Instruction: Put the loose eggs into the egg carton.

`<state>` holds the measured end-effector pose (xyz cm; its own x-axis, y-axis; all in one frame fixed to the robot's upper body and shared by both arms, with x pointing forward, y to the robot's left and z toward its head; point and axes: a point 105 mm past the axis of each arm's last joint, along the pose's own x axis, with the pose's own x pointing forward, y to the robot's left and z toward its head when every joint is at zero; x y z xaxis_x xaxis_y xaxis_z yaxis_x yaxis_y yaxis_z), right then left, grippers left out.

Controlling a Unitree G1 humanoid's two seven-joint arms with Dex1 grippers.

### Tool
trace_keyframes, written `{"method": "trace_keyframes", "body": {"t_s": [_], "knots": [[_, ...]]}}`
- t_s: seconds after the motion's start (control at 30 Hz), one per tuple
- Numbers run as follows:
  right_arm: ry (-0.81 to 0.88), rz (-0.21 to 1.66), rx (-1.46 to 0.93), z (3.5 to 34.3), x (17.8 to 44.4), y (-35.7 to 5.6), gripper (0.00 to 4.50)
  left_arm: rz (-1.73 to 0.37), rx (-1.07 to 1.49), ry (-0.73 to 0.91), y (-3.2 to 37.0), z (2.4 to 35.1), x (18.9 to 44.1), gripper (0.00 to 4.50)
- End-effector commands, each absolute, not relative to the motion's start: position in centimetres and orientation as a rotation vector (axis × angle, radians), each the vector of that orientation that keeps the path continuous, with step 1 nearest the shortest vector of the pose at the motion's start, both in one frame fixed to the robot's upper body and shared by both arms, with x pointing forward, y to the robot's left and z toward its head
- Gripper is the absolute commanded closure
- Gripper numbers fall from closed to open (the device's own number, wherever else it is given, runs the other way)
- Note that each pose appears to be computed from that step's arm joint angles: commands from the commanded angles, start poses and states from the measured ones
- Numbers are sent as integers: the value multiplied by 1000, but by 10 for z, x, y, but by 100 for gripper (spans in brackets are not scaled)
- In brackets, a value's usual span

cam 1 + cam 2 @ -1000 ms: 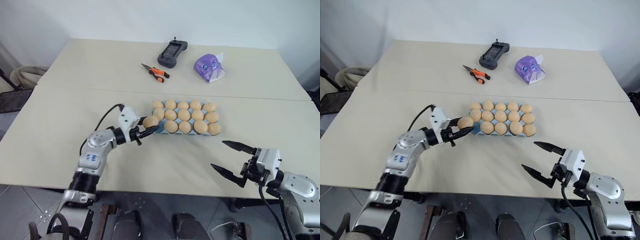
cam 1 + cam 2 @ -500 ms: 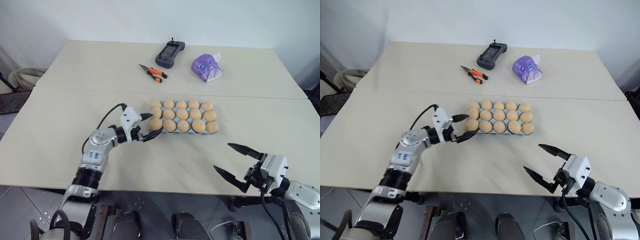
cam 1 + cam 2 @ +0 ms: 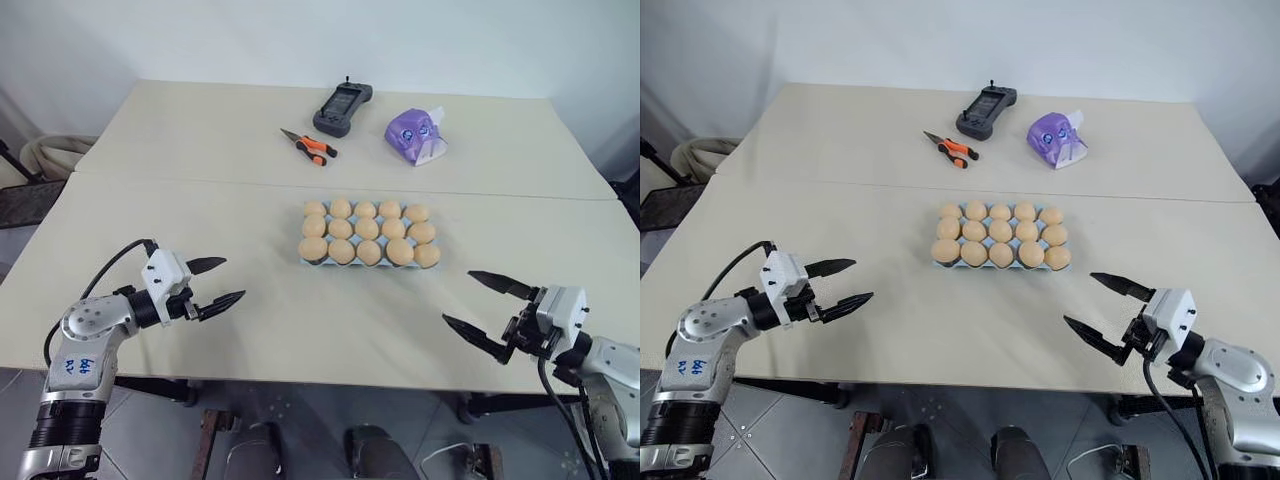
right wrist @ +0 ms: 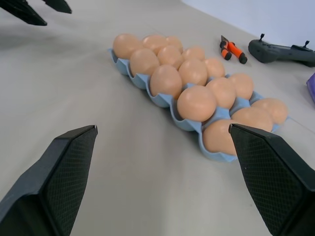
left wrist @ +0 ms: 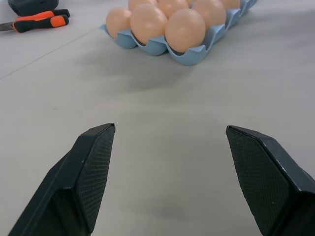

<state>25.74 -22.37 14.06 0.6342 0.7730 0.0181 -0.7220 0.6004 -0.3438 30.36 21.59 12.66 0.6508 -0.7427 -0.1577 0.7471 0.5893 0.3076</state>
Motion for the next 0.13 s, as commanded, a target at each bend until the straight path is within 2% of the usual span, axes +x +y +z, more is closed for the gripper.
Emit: {"method": "trace_keyframes", "body": {"t_s": [0.03, 0.13], "knots": [[-184, 869, -332, 145, 260, -230, 0, -828, 387, -56, 219, 142, 301, 67], [-188, 868, -332, 146, 263, -231, 0, -819, 405, -55, 216, 141, 298, 67]]}}
